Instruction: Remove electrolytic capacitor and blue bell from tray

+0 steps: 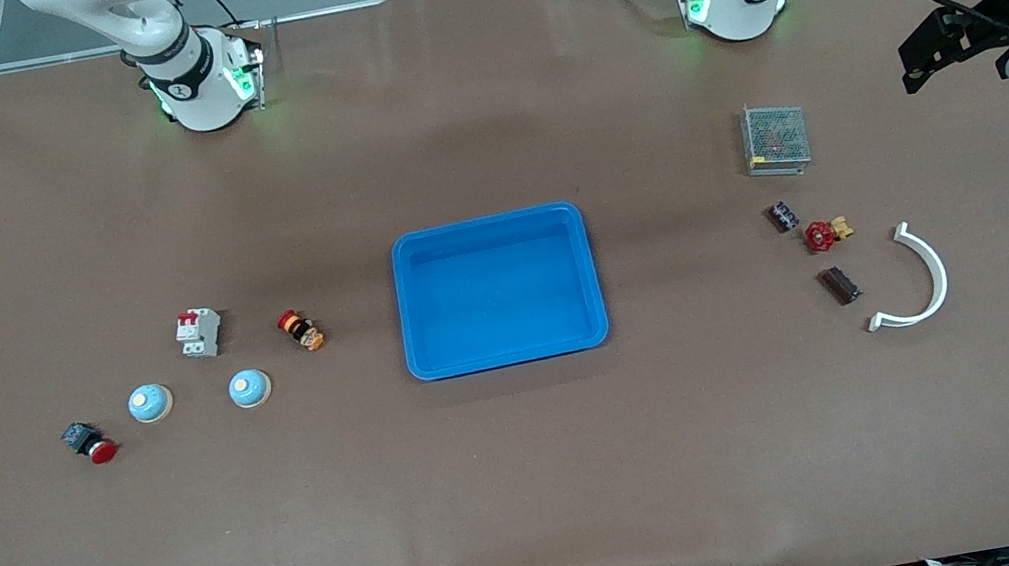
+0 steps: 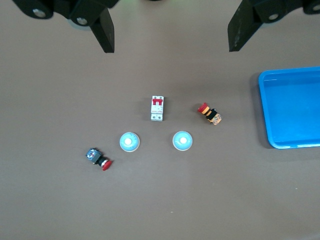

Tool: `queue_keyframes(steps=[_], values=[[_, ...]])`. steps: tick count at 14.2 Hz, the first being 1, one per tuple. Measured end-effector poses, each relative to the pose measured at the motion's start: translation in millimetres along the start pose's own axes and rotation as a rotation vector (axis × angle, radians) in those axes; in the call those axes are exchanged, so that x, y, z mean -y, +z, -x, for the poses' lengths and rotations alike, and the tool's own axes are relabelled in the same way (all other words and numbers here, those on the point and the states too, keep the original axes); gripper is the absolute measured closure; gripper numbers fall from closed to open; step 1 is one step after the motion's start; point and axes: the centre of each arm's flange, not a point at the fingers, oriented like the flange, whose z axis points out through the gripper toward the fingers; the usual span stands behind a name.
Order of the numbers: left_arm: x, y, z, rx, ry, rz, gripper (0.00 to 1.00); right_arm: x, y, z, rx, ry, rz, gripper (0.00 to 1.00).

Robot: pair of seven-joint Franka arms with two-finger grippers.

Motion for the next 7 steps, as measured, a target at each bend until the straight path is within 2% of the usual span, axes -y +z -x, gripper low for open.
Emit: queue_keyframes(steps=[7], values=[[-0.7,-4.4,-1.6,-0.015,0.002,-0.007,0.0,0.2,0.4,-3.2,-0.017,0.0,-0.008,0.0]])
